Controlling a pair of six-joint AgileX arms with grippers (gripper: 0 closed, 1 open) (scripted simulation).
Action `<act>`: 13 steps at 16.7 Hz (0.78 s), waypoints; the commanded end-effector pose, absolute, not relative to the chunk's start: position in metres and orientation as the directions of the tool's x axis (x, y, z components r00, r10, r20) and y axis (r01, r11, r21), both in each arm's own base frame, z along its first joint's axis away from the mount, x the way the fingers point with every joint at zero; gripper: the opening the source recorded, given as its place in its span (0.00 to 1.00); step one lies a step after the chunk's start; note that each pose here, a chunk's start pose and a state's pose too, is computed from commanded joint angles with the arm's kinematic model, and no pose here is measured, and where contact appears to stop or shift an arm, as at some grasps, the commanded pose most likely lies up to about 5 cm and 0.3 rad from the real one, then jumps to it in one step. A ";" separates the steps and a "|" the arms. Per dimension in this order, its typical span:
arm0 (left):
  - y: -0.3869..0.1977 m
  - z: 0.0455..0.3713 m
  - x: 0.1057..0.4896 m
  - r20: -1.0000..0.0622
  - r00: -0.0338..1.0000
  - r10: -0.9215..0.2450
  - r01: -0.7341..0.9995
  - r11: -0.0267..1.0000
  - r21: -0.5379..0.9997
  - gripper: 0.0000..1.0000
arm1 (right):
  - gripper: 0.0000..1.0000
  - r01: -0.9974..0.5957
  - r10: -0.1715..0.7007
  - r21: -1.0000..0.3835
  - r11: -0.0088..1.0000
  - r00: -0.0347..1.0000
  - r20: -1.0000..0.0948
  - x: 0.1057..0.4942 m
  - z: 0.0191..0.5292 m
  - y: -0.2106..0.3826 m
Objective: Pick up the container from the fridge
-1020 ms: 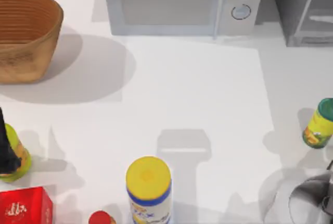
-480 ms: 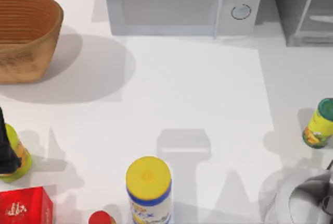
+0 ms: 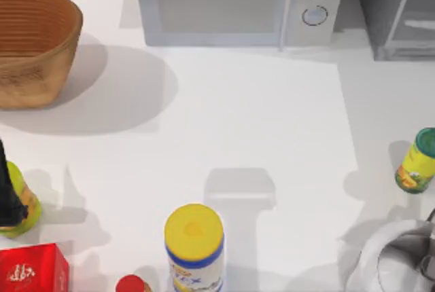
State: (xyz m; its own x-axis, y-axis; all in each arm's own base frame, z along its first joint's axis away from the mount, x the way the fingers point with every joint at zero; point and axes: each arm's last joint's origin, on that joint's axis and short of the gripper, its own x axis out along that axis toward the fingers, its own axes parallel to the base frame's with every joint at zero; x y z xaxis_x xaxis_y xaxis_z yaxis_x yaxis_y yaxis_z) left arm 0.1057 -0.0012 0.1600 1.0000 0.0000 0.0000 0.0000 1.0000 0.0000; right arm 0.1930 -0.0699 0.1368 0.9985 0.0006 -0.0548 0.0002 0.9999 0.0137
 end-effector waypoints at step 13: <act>-0.001 0.160 0.106 0.000 1.000 0.000 0.000 1.000 0.000 1.00 | 1.00 -0.002 0.002 0.002 1.000 1.000 -0.003 0.204 0.110 -0.101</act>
